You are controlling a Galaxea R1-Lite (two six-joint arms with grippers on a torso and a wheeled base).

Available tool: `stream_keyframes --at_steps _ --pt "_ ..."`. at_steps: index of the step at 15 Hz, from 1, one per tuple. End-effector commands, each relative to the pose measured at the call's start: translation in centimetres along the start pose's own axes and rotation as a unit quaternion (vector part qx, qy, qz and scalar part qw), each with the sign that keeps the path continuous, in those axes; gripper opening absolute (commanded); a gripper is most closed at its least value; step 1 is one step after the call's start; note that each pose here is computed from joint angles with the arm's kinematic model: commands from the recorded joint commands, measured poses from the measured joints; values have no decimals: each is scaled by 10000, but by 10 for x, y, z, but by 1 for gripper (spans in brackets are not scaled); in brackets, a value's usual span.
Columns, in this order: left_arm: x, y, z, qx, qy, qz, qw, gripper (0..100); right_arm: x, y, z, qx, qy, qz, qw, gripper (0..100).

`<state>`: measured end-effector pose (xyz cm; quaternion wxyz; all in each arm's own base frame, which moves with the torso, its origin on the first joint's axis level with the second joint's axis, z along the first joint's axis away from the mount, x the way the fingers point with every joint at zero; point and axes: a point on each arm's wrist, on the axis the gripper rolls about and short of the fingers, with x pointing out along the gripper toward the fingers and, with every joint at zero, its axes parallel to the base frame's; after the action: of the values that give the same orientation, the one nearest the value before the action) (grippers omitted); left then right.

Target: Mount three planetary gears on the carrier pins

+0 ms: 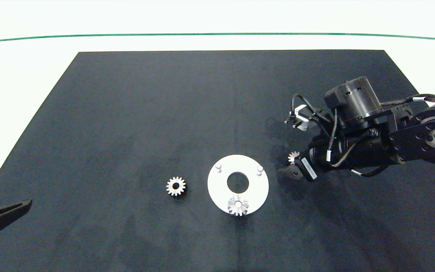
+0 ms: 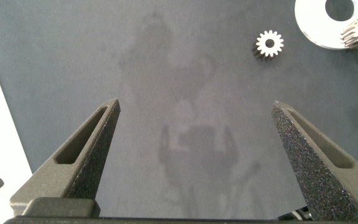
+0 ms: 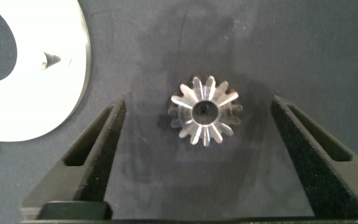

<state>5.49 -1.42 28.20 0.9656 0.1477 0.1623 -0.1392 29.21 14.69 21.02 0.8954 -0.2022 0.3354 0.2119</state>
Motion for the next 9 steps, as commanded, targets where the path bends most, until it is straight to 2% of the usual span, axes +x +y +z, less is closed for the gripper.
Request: stream_keyframes --at_steps 1,9 --pt "0 0 0 7 21 -2 10000 100 5 0 0 -14 46 9 10000 90" --pt "0 0 0 7 21 -2 10000 100 6 -1 1 7 18 -1 10000 73"
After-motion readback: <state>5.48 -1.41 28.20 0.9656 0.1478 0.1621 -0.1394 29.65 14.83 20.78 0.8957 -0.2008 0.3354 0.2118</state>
